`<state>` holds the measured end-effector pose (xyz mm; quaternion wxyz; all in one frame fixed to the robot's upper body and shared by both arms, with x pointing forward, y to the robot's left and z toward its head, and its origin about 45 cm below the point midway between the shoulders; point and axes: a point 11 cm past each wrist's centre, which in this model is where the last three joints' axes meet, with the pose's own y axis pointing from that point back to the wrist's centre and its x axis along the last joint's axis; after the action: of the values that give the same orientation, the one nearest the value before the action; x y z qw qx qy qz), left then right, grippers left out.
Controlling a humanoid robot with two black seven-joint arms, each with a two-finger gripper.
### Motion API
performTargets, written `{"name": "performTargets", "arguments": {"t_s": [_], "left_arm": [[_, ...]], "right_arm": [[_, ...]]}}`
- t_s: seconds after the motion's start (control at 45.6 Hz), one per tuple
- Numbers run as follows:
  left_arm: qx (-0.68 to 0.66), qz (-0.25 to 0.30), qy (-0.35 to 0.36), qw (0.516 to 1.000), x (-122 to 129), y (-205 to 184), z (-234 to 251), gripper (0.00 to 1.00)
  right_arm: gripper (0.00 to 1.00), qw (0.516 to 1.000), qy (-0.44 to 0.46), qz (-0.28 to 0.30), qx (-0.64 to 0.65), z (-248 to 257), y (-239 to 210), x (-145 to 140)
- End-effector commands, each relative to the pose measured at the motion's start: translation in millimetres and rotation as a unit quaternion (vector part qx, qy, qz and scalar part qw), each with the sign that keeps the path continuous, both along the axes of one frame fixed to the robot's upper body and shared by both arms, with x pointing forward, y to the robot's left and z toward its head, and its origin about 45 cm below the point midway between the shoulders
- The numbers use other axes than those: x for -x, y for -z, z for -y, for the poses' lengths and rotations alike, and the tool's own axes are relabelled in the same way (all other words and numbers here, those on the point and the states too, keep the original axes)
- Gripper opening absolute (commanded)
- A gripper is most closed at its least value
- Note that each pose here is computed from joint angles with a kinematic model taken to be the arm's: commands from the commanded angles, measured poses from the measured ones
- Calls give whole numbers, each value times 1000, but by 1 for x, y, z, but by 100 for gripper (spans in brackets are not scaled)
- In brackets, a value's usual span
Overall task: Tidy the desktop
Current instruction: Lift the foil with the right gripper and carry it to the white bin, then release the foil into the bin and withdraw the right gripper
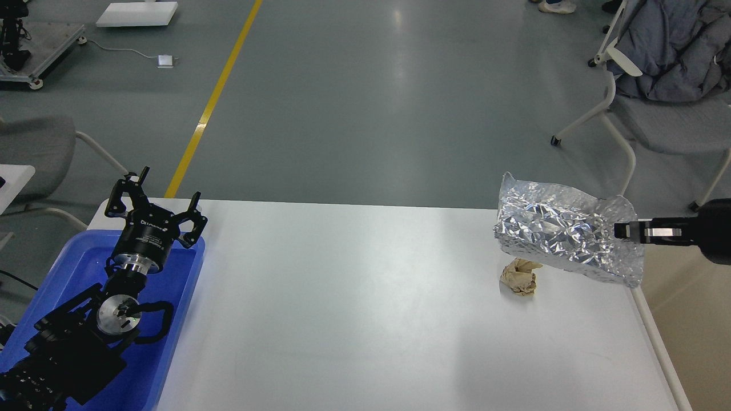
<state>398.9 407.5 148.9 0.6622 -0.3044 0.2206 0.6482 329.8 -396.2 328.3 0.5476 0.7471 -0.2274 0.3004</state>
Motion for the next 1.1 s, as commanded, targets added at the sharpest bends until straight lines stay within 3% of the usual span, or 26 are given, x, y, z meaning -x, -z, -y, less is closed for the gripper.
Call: {"name": "performTargets", "arguments": {"t_s": [0.0,0.417,1.075], "left_arm": [[0,1,0,1000,0,-1,0,100],[0,0,0,1000,0,0,1,100],[0,0,0,1000,0,0,0,100]], "right_arm": [[0,997,75,9,16,54,0,6],[0,958,279,44,-56,147,86,48],[0,879,473,50,-21,219,196,80]]}}
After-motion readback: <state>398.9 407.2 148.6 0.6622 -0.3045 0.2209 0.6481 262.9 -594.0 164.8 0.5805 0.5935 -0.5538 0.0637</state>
